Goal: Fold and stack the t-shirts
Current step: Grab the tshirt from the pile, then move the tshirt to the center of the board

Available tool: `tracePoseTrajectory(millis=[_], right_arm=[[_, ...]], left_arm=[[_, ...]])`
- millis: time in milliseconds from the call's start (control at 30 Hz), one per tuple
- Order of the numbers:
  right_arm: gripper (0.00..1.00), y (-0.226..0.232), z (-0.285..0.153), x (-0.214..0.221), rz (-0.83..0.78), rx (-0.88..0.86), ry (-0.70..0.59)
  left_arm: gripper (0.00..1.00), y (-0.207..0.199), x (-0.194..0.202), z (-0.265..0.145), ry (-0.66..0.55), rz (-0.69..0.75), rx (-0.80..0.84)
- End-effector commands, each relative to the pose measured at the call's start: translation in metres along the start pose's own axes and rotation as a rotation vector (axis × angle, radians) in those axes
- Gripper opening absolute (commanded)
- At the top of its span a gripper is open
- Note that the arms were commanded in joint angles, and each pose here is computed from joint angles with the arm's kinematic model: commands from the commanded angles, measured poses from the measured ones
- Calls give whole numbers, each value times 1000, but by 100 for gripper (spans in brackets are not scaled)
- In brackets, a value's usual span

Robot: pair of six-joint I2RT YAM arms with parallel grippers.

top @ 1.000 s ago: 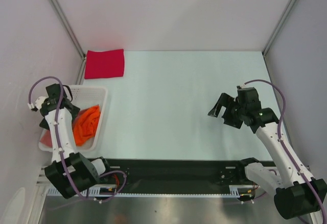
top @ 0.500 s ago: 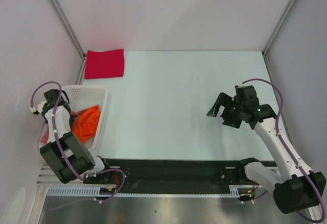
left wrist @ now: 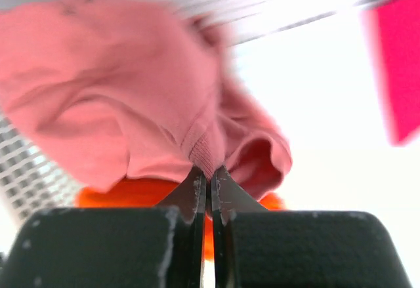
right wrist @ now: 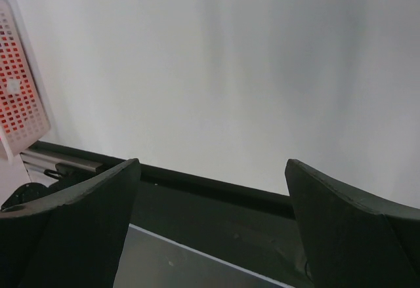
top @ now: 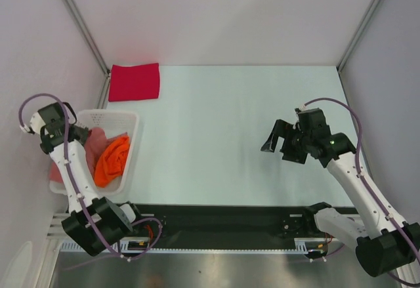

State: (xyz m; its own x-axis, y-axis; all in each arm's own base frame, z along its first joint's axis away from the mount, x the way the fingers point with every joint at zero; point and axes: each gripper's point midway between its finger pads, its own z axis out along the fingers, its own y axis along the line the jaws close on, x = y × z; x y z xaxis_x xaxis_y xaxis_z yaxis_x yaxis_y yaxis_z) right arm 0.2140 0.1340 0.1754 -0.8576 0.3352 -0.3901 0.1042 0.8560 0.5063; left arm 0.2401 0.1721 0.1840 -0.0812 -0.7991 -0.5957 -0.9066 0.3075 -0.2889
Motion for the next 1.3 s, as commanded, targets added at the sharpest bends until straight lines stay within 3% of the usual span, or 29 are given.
tracePoseTrajectory(millis=[0,200,433,467,533,567,733,900,967,1000,1100,1133,1167,1233,1267], right_arm=[[100,15,-19,-9,-55,-45,-52],[100,25,-34,-7,-79,-116,-96],[100,32,-35,-6,-89,-173,-114],[100,33,-35,-5,-86,-180,-114],[100,33,-33,-4,-80,-192,-118],[100,33,-35,-5,-72,-197,-125],[100,34,-41,-12,-51,-215,-184],[100,33,-53,-18,-7,-257,-257],[100,38,-59,-18,-41,-286,-270],[100,41,-61,-15,-78,-309,-257],[97,56,-72,-15,-170,-381,-247],[97,55,-72,-14,-189,-370,-243],[96,54,-74,-16,-201,-363,-254],[96,49,-75,-15,-221,-336,-263],[96,47,-74,-15,-226,-329,-264]], left_arm=[[0,-67,-33,-66,-53,-32,294],[0,-149,-82,-190,-165,-26,685],[0,-214,-115,-415,-243,11,1493],[0,-215,-109,-442,-187,20,1595],[0,-208,-111,-501,-221,56,1815],[0,-204,-106,-531,-170,83,1961],[0,-187,-76,-605,97,176,2273],[0,-191,-13,-614,449,285,2381],[0,-209,34,-589,641,345,2324],[0,-207,40,-593,676,352,2331],[0,-218,93,-557,831,431,2194],[1,-224,111,-532,808,453,2127],[0,-227,131,-503,865,462,1971],[0,-231,165,-446,817,523,1787],[0,-220,186,-417,873,561,1649]])
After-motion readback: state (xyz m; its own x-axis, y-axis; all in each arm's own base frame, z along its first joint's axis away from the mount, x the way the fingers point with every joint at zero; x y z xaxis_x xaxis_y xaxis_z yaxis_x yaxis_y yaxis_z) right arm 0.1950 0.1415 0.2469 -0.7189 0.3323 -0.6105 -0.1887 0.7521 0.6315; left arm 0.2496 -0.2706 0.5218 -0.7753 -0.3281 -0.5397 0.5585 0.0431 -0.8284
